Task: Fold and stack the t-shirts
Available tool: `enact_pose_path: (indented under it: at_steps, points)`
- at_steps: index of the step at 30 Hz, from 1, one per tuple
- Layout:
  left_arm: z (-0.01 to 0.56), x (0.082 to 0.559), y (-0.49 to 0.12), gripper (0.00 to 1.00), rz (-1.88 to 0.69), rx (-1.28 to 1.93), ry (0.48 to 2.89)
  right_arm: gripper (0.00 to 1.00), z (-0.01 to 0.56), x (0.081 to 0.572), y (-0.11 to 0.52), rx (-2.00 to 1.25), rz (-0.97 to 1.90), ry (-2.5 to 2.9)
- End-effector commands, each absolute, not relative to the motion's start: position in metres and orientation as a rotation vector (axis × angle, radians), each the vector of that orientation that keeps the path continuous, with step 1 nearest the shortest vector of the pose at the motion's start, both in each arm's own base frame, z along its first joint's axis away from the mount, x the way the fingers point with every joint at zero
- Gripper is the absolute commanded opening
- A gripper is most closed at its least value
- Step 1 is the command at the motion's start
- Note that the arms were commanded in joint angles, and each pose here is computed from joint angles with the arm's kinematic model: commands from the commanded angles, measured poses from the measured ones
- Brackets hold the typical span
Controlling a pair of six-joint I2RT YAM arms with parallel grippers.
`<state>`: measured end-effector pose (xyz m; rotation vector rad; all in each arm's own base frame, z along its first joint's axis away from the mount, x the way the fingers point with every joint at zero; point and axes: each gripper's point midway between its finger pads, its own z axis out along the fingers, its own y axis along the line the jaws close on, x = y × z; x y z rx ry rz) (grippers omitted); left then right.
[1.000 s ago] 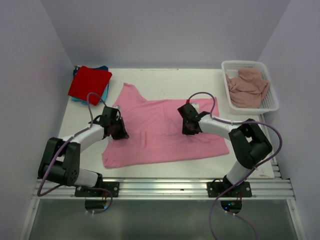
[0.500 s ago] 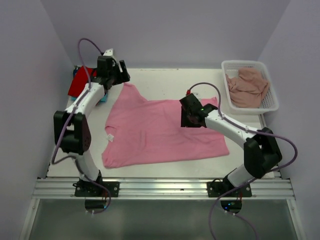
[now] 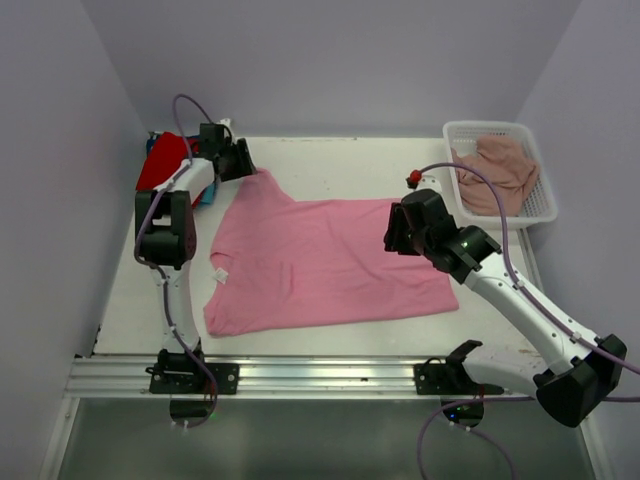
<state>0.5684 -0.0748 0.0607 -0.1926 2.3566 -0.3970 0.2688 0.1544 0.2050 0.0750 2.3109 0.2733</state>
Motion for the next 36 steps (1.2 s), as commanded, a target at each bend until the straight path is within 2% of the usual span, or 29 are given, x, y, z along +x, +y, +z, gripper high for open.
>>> enact_pose_path:
  at_steps: [1, 12, 20, 23, 26, 30, 36]
  points:
    - [0.079, 0.593, -0.065, 0.58, -0.454, -0.194, 2.252, 0.46, 0.195, 0.26, 0.144, 0.054, 0.207, 2.346]
    - [0.025, 0.6, -0.076, 0.56, -0.602, -0.288, 2.294, 0.43, 0.198, 0.259, 0.14, 0.062, 0.192, 2.346]
    - [0.02, 0.607, -0.091, 0.56, -0.725, -0.269, 2.242, 0.41, 0.199, 0.256, 0.134, 0.072, 0.166, 2.342]
    - [0.018, 0.608, -0.091, 0.52, -0.728, -0.279, 2.243, 0.41, 0.198, 0.255, 0.132, 0.076, 0.159, 2.342]
    - [0.014, 0.609, -0.088, 0.43, -0.707, -0.283, 2.247, 0.4, 0.198, 0.254, 0.131, 0.079, 0.16, 2.341]
    - [0.003, 0.609, -0.065, 0.22, -0.655, -0.344, 2.264, 0.4, 0.197, 0.254, 0.13, 0.086, 0.154, 2.341]
    - [-0.011, 0.603, -0.06, 0.0, -0.634, -0.365, 2.295, 0.38, 0.196, 0.254, 0.129, 0.094, 0.15, 2.338]
